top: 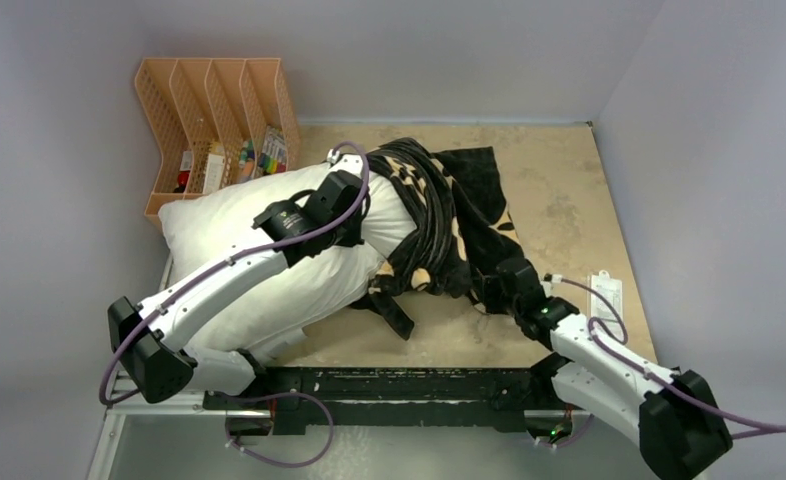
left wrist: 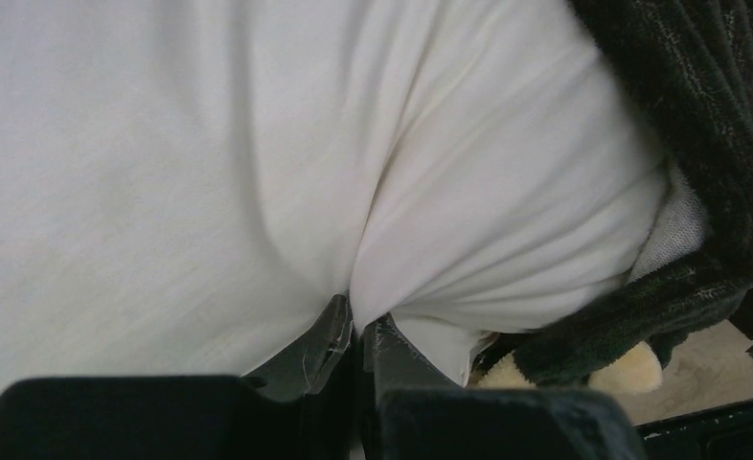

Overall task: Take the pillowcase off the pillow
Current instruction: Remove the pillow from the pillowcase, then place the pillowcase at the center of the board.

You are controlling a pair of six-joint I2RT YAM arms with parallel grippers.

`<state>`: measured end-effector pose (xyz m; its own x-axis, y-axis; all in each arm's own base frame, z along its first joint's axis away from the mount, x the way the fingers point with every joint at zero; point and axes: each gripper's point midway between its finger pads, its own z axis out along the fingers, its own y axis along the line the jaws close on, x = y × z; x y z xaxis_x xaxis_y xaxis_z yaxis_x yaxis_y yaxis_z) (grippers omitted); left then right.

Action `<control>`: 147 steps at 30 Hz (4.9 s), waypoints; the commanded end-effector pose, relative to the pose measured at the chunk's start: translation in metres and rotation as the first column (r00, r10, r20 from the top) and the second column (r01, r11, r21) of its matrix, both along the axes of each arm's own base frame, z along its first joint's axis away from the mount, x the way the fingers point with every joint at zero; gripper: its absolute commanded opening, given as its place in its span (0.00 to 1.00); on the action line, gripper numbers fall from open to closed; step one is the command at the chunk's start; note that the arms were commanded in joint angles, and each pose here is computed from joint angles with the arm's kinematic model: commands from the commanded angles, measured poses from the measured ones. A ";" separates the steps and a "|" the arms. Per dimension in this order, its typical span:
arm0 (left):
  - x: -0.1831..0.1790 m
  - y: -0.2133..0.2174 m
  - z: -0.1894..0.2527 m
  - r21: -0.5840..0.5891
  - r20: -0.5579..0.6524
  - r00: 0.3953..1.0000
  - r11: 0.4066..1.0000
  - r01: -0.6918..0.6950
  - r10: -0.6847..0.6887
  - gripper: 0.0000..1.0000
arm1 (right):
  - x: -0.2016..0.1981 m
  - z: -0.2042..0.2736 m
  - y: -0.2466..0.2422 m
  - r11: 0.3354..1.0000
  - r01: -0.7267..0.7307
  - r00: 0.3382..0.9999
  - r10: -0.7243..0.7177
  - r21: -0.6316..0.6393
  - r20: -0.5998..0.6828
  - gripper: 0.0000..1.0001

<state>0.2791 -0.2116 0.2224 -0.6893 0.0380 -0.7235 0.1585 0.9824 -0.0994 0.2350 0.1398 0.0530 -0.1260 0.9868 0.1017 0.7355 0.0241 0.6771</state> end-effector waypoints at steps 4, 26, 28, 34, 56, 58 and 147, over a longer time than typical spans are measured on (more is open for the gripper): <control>-0.001 0.055 0.018 0.049 0.095 0.982 0.984 -0.169 0.164 0.00 | 0.059 0.103 -0.098 0.902 0.206 0.948 -0.088 -0.379 0.307 0.00; -0.043 0.119 0.031 0.106 0.102 0.953 0.950 -0.295 0.284 0.00 | 0.175 0.233 -0.192 0.649 -0.156 0.874 0.442 -0.745 0.202 0.00; -0.048 0.122 0.027 0.111 0.089 0.955 0.950 -0.293 0.284 0.00 | 0.182 0.241 -0.187 0.635 -0.194 0.850 0.489 -0.747 0.195 0.00; -0.050 0.115 0.024 0.077 0.081 0.964 0.963 -0.259 0.253 0.00 | 0.178 0.218 -0.147 0.542 -0.402 0.717 0.688 -0.738 0.115 0.00; -0.021 0.052 0.000 -0.033 0.025 0.992 0.992 -0.121 0.122 0.00 | 0.022 0.111 0.027 0.855 -0.517 0.776 0.484 -0.032 0.405 0.99; -0.021 0.051 0.000 -0.030 0.020 0.993 0.993 -0.117 0.117 0.00 | 0.021 0.109 0.044 0.854 -0.519 0.782 0.464 0.024 0.417 0.99; 0.011 -0.034 -0.013 -0.130 0.018 0.994 0.986 0.108 -0.107 0.00 | 0.149 0.351 -0.137 0.299 -0.099 0.790 0.603 -0.949 0.108 0.01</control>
